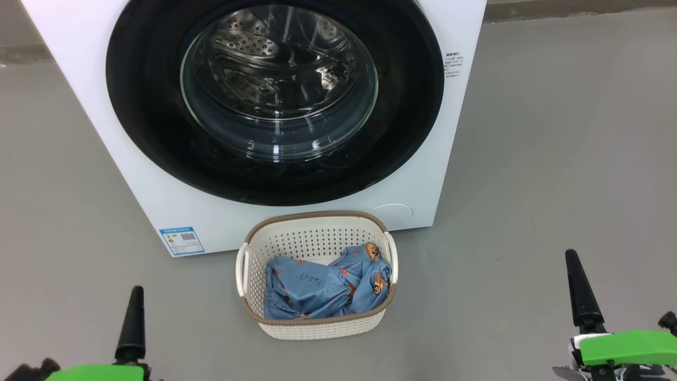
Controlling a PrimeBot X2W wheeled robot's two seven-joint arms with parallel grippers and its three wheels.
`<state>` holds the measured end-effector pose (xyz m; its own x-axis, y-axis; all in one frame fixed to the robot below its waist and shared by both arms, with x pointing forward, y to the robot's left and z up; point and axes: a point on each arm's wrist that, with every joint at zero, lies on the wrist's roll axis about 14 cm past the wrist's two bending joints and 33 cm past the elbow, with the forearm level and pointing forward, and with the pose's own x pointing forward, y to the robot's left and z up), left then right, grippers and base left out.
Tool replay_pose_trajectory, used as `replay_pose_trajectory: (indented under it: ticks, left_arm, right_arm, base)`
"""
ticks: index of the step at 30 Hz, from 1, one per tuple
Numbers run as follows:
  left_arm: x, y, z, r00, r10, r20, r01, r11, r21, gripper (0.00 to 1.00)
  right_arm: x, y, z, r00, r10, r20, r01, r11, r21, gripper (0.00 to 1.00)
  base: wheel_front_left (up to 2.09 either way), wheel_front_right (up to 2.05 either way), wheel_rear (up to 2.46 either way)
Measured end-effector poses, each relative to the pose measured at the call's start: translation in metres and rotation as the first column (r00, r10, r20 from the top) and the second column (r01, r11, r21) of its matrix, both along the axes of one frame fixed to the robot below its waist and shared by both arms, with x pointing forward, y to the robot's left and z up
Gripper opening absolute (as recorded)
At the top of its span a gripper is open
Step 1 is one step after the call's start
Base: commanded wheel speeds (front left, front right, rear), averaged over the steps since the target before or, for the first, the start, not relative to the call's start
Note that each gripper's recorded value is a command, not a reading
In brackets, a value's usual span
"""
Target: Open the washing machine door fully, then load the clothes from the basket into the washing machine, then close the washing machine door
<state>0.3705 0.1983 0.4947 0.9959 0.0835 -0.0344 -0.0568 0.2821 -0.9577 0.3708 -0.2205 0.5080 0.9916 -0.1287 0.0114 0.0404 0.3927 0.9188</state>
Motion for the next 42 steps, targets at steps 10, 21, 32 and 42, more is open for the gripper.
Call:
replay_pose_trajectory:
  ticks: [10, 21, 32, 42]
  left_arm:
    - [0.004, -0.008, 0.017, 1.000, -0.006, -0.001, 0.006, 0.975, 0.221, 1.00]
    - [0.005, -0.030, 0.027, 0.999, -0.029, -0.017, 0.033, 0.872, 0.488, 1.00]
    - [0.002, -0.042, 0.028, 1.000, -0.016, -0.026, 0.030, 0.727, 0.686, 1.00]
    - [-0.001, -0.048, 0.029, 1.000, -0.013, -0.010, 0.016, 0.596, 0.803, 1.00]
  right_arm:
    - [0.006, 0.017, 0.017, 0.998, 0.051, 0.031, -0.043, 0.974, -0.221, 1.00]
    - [0.009, 0.030, 0.026, 0.996, 0.084, 0.037, -0.058, 0.890, -0.452, 1.00]
    - [0.012, 0.041, 0.036, 0.992, 0.108, 0.060, -0.048, 0.785, -0.618, 1.00]
    - [0.010, 0.041, 0.038, 0.992, 0.106, 0.063, -0.029, 0.701, -0.713, 1.00]
  base:
    - [0.00, 0.00, 0.00]
    - [0.00, 0.00, 0.00]
    - [0.00, 0.00, 0.00]
    - [0.00, 0.00, 0.00]
